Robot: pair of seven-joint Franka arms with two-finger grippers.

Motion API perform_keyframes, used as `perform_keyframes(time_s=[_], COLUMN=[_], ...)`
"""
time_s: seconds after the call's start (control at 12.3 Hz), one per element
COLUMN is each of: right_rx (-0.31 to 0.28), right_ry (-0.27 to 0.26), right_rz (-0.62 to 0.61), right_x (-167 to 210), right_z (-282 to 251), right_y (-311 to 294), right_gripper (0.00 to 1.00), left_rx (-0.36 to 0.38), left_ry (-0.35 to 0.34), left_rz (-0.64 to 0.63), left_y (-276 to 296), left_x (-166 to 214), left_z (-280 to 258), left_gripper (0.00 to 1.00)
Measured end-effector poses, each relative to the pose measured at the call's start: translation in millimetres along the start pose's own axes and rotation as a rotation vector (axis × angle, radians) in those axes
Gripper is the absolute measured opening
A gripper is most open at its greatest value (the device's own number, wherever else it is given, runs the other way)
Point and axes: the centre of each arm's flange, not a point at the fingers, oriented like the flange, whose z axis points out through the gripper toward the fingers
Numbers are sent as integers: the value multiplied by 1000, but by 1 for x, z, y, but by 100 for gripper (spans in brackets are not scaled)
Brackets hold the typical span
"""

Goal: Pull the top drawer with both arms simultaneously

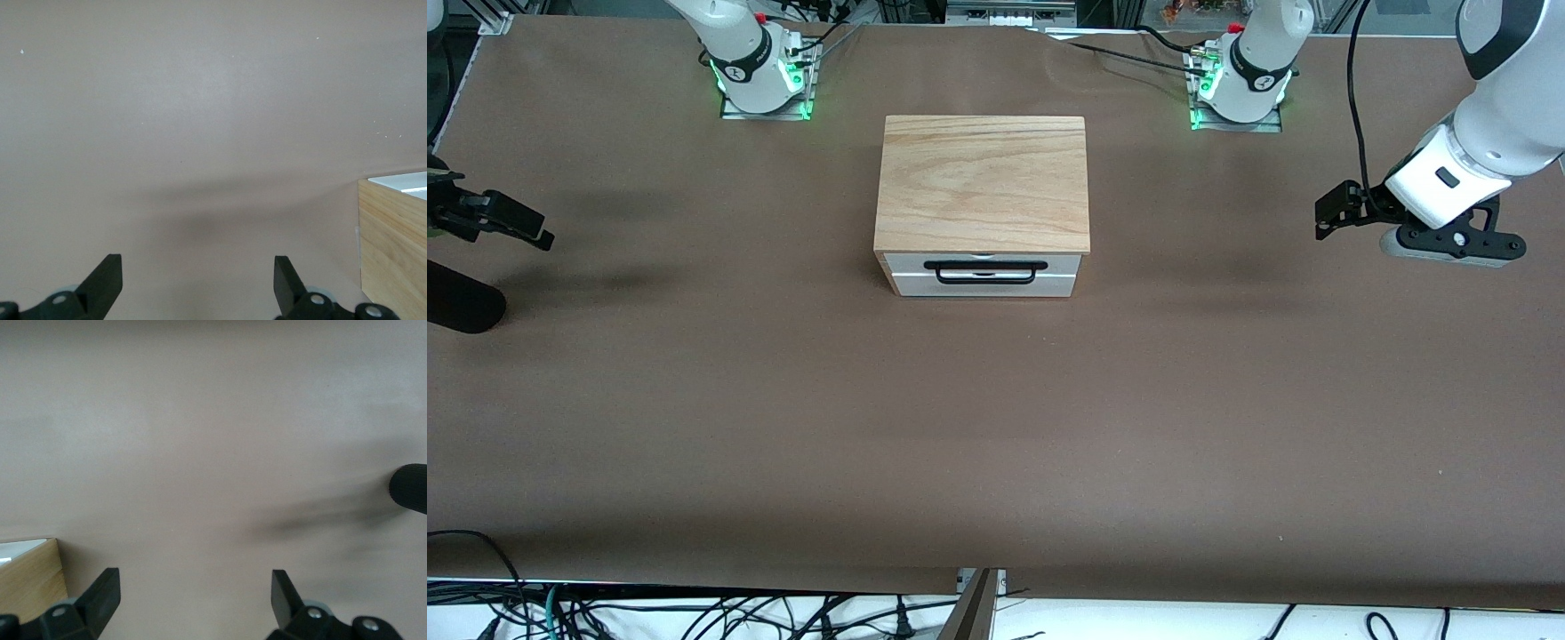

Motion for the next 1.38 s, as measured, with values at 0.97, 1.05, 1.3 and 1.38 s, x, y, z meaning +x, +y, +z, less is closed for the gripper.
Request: perform_keyframes(time_s=[0.97, 1.05, 1.3, 1.38], right_rx=[0, 0, -2, -4], right_ry=[0, 0, -22, -37], right_rz=[0, 0, -4, -9], right_x=[0, 0, 5, 8], right_z=[0, 0, 12, 20], right_y=[0, 0, -3, -6], right_gripper=[100, 100, 100, 100], left_rx=[1, -1, -101, -143], left_ry=[-25, -53, -120, -141], left_rz=[19, 42, 102, 107], left_y=[10, 23, 74, 84], left_x=[-1, -2, 12, 21], left_z=[0, 3, 26, 38], left_gripper=[100, 100, 100, 100])
